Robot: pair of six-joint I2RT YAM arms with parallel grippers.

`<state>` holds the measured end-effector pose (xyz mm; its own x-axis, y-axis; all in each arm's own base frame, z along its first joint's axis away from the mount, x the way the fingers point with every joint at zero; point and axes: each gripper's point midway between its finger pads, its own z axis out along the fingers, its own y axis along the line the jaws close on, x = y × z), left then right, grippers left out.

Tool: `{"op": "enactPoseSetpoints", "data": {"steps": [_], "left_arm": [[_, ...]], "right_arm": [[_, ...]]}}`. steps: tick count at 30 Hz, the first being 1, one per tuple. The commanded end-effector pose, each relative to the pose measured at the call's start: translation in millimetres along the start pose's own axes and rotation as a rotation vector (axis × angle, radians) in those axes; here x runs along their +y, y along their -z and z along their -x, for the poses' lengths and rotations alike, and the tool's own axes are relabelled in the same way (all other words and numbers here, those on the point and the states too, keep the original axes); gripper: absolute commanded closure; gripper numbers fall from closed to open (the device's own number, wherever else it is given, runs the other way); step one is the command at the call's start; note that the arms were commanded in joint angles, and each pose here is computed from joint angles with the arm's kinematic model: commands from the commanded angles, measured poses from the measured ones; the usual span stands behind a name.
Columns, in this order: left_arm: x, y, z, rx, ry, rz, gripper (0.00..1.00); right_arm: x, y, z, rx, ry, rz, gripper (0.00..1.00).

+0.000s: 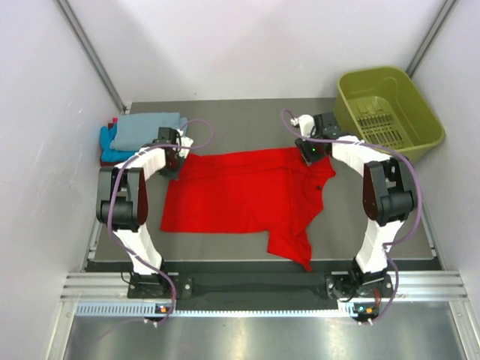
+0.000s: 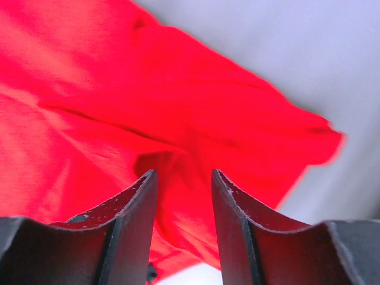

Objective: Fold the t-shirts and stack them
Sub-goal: Fold the tshirt

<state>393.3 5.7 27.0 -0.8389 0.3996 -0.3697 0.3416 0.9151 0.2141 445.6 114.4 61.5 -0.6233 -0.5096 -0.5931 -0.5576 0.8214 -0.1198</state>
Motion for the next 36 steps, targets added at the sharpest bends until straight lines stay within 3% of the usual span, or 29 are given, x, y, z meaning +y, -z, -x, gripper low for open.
{"op": "enactPoseSetpoints", "data": {"steps": [1, 14, 36], "left_arm": [[3.3, -0.2, 15.6, -0.034, 0.014, 0.016, 1.0], [-1.8, -3.7, 22.2, -0.039, 0.002, 0.005, 1.0], [-6.2, -7.0, 23.2, -0.037, 0.005, -0.006, 1.0]], "right_arm": [[20.8, 1.8, 27.6, -0.055, 0.006, 0.08, 0.58], [37.4, 1.7, 31.3, -0.054, 0.007, 0.127, 0.64], [62.4, 29.8, 22.3, -0.053, -0.019, 0.186, 0.64]]}}
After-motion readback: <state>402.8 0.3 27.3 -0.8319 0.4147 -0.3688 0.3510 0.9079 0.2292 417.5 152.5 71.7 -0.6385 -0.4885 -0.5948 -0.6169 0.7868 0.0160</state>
